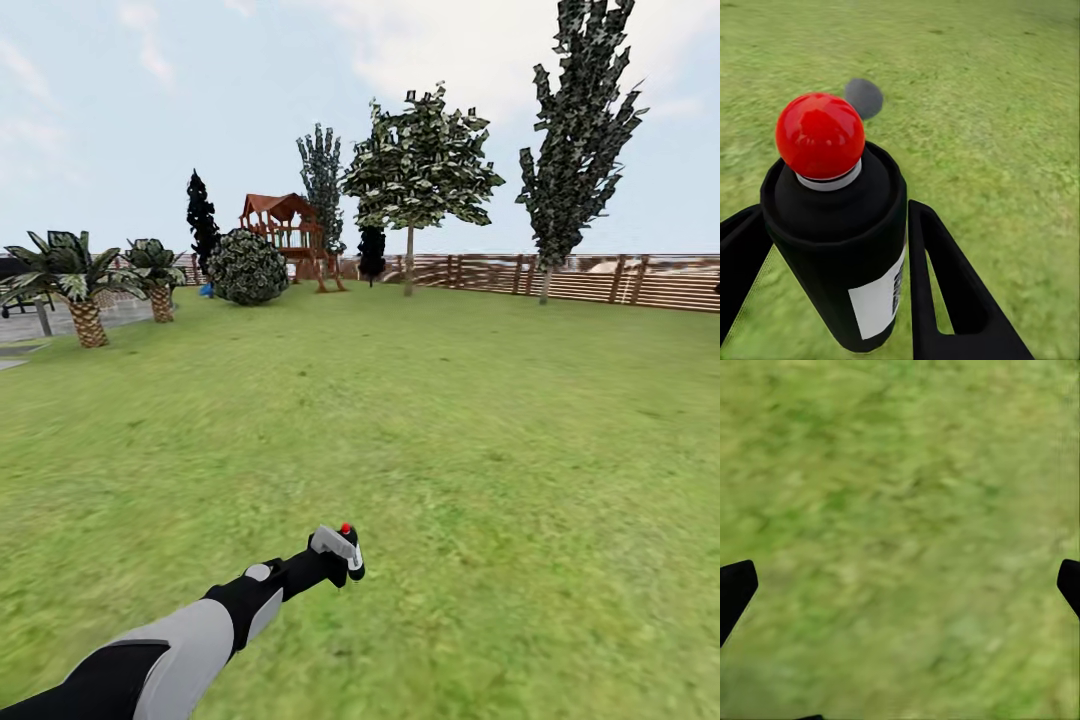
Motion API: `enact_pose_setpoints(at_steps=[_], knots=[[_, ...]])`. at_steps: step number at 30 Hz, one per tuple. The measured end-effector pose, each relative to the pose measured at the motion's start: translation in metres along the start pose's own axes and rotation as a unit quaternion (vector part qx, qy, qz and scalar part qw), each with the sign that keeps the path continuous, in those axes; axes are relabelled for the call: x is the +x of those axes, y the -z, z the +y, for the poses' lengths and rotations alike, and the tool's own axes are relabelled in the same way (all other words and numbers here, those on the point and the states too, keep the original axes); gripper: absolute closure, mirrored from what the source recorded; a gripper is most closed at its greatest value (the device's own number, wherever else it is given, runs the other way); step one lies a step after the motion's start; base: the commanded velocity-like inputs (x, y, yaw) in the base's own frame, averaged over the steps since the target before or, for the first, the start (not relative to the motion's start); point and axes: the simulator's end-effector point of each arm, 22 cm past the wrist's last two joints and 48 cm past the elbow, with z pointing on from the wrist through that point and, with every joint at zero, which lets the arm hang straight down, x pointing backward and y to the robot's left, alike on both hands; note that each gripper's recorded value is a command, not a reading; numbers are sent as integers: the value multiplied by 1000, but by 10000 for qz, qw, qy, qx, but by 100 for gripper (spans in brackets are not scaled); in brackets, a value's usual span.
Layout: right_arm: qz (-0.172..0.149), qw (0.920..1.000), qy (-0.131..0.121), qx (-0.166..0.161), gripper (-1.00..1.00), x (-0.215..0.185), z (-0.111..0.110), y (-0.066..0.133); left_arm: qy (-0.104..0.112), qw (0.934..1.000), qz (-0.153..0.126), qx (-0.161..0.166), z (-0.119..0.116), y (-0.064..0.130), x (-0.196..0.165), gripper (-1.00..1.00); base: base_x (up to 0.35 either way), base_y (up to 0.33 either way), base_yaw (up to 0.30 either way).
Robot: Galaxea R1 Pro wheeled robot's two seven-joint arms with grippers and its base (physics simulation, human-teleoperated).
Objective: In the garden, pick up the pesticide atomizer on the floor and spray pesticide onto both trees until each tree trunk is fully covered.
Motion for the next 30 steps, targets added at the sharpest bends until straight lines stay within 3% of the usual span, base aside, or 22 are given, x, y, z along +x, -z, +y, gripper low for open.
enact_pose_setpoints(at_steps=[14,30], knots=[[15,9998,-40,-179,-100,2,28,1,3,10000,3,3,0,0,0,100,347,0,0],[-61,9999,-38,-143,-100,-4,25,0,1,10000,6,13,-2,-1,0,100,347,0,0]])
